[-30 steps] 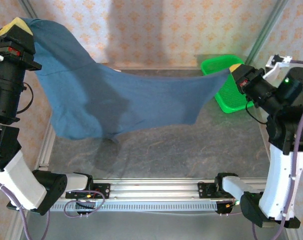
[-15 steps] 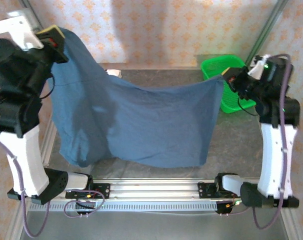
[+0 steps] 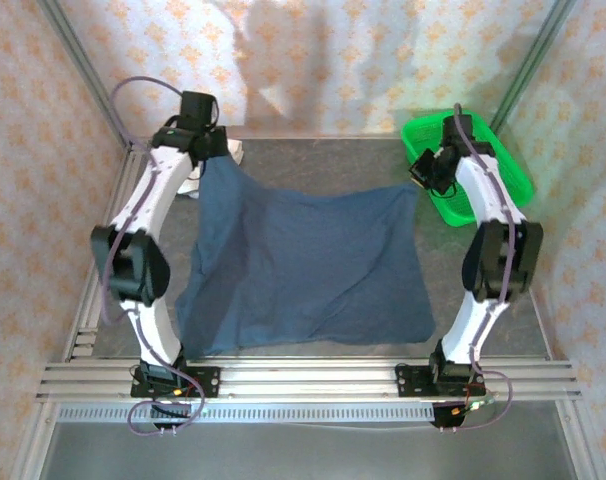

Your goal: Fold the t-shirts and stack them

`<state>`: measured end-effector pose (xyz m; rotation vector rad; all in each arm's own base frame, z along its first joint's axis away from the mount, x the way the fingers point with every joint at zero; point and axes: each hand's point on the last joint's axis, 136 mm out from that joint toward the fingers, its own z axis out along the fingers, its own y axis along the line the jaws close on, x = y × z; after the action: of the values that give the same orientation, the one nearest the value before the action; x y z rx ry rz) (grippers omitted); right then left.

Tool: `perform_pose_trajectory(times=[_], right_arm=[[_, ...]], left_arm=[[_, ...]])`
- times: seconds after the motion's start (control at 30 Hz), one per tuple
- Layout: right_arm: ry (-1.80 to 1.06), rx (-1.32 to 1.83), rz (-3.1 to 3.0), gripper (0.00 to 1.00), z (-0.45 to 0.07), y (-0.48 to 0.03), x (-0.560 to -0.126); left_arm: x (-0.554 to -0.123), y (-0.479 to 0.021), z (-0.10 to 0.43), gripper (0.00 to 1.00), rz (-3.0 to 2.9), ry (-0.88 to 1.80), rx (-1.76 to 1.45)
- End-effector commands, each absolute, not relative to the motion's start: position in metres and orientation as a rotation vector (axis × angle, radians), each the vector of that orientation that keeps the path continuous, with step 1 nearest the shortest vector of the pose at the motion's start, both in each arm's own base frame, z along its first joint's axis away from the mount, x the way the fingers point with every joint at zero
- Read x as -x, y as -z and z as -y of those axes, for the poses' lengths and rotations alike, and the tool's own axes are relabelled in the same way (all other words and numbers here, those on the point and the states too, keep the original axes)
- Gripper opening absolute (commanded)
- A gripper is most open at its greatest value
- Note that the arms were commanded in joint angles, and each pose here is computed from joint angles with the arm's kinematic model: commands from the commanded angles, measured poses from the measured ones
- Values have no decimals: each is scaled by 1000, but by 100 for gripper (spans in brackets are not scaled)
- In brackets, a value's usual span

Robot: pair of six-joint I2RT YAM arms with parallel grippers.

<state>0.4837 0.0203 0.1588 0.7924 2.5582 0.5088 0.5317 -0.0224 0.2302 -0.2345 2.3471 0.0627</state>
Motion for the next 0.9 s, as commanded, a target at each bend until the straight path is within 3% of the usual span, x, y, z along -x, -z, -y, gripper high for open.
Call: perform_pose_trajectory(times=[0.0, 0.07, 0.17, 0.3, 0.33, 0.63, 0.73, 0.87], right_arm=[[-390, -771, -2540, 0, -2, -144, -521], [-374, -790, -2556, 7, 0, -129, -535], [-373, -814, -2539, 30, 2, -126, -552], [-368, -794, -2453, 51, 7, -160, -566], [-387, -776, -2436, 55, 4, -173, -567], [-599, -650, -2278, 71, -25, -264, -516], [-657, -610, -2287, 72, -42, -281, -482], [-743, -628, -2331, 72, -69, -280, -437]], left_arm=[[-561, -208, 9, 0, -2346, -156, 281], [-571, -182, 11, 0, -2395, -166, 288], [-583, -166, 14, 33, -2413, -124, 339], [-585, -210, 1, 90, -2283, -127, 454], [-585, -228, -5, 94, -2246, -120, 481], [-531, -410, -9, 98, -1929, 181, 490], [-508, -438, -2, 100, -1902, 292, 450], [-487, -427, 0, 100, -1997, 449, 543]])
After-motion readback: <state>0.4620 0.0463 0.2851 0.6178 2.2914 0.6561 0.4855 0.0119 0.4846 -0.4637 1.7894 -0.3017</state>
